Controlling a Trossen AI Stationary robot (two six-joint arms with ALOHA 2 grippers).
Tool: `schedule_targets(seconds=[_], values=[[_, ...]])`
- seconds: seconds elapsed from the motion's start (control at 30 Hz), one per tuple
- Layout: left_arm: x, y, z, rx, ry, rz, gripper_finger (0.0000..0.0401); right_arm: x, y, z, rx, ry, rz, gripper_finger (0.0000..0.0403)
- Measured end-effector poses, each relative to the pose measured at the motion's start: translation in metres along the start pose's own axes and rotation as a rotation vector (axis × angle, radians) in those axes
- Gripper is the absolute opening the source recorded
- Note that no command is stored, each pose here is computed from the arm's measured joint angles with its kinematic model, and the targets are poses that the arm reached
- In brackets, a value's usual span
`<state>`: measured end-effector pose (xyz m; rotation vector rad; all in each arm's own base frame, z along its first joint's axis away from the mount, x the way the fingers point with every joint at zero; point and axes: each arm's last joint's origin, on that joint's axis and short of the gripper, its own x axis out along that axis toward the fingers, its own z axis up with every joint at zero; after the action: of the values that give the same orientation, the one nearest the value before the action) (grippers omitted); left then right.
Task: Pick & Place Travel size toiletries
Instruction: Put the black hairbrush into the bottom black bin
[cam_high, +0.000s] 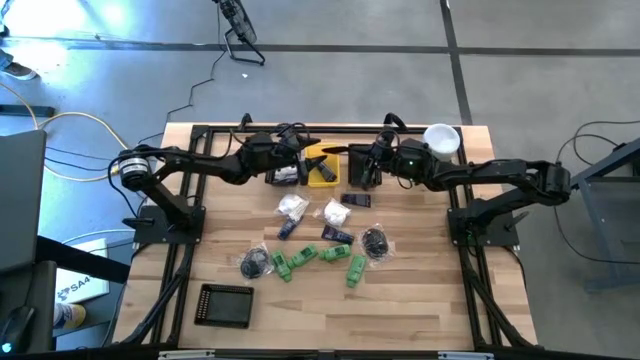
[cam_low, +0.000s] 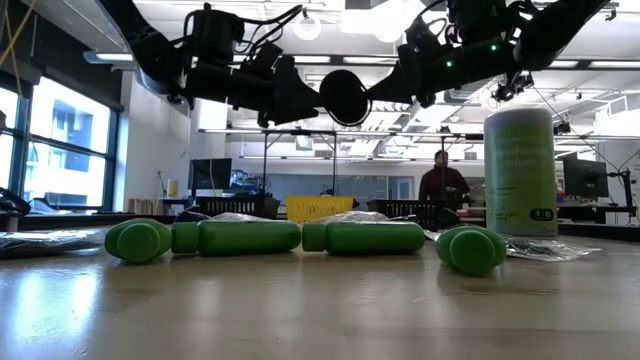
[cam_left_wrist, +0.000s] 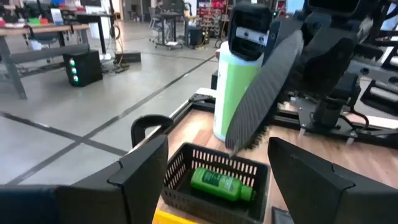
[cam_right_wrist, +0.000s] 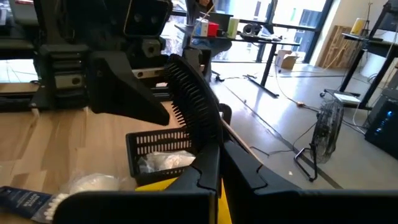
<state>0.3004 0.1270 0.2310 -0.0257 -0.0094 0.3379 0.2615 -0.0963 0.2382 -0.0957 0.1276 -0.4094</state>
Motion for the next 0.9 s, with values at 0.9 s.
schedule_targets(seconds=[0.9], values=[[0.020,-0.005,0.004,0.063,-0.046,-0.135,0.0180,0.000,0.000,-0.002,0.043,0.014,0.020,0.0003]])
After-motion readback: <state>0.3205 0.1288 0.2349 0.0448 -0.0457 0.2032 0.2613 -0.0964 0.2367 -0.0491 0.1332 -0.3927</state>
